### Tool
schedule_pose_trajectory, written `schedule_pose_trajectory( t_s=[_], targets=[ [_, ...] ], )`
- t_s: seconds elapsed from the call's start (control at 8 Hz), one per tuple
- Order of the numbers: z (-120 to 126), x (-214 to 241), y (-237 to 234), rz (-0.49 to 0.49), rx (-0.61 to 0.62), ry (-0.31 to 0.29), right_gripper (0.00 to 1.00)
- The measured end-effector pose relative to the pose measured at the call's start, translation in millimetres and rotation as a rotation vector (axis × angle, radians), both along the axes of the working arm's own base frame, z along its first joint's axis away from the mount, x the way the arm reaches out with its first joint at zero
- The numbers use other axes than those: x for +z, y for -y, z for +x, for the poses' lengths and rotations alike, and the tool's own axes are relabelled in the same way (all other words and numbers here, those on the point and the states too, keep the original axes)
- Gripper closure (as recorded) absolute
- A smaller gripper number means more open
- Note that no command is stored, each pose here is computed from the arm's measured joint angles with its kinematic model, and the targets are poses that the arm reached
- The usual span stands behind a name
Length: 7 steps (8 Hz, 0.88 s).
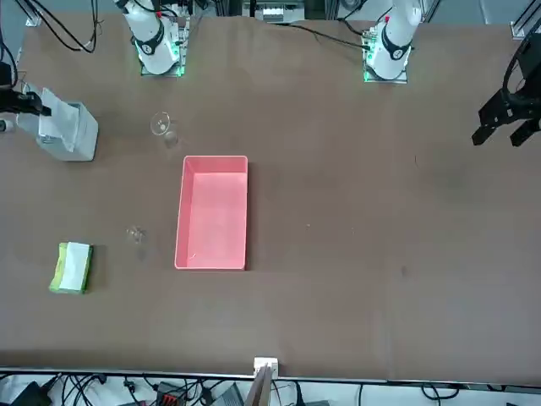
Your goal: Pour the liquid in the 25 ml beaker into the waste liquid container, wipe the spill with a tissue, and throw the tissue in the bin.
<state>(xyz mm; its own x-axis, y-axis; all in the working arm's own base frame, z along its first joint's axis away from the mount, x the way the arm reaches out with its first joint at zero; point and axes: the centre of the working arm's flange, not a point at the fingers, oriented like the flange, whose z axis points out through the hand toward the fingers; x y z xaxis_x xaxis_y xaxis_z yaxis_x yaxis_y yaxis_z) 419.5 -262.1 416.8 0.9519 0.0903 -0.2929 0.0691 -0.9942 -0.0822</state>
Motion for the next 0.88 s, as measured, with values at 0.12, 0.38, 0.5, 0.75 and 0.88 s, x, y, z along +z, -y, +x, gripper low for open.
schedule_pose_trajectory(
  t_s=[0.12,0.38,0.5,0.75,0.88],
  targets=[
    [-6.5,4.6,5.9,0.003,0.001,0.010,0.96],
    [-18.8,15.6,15.8,0.005,0.003,0.031,0.96],
    [-23.3,19.3,19.1,0.006,0.004,0.038,0.96],
    [-27.6,22.4,22.3,0.005,0.000,0.044,0.96],
    [-28.4,20.9,22.1,0.007,0.000,0.041,0.96]
  ],
)
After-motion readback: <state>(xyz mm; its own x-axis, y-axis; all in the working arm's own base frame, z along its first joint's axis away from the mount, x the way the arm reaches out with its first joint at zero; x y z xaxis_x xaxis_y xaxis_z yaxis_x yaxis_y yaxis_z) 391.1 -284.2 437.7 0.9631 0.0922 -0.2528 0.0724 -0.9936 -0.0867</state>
